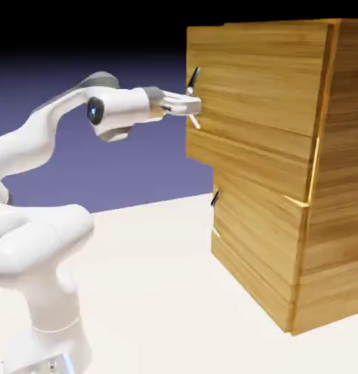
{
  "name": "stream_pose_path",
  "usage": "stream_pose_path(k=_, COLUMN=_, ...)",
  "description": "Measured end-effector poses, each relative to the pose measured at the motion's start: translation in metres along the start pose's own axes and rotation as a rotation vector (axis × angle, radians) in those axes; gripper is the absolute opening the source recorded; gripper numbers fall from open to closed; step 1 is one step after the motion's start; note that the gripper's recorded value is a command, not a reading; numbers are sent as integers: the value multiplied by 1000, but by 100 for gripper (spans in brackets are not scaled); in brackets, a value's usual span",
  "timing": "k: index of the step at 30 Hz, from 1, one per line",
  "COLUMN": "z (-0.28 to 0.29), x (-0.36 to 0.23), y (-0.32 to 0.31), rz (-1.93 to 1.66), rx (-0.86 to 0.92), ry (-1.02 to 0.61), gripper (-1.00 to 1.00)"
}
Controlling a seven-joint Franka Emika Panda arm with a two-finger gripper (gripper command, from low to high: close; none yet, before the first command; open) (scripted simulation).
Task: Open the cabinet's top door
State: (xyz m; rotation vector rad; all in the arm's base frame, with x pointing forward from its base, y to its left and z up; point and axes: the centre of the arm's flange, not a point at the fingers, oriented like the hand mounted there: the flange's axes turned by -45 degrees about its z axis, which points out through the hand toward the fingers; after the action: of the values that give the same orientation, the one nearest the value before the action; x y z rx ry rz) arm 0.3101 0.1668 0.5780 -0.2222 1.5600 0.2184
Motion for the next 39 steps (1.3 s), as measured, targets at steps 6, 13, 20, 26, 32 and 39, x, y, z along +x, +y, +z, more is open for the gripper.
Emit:
stream_pose_path(k=6, z=-50, x=0, y=-24, rz=2, rx=-141, ry=0, gripper=-100)
stream_pose_path(k=13, z=-105, x=0, y=-62, rz=2, rx=-310, ry=-1, gripper=-100)
stream_pose_path(k=20, z=-143, x=0, y=-97, rz=2, rx=-438, ry=-1, gripper=-100)
stream_pose_path(k=26, z=-170, x=0, y=-129, rz=2, rx=-545, ry=-1, gripper=-100)
stream_pose_path(k=32, z=-197, x=1, y=-170, rz=2, rx=-668, ry=-2, gripper=-100)
stream_pose_path(k=39, z=-223, x=1, y=-225, rz=2, rx=-821, ry=-2, gripper=-100)
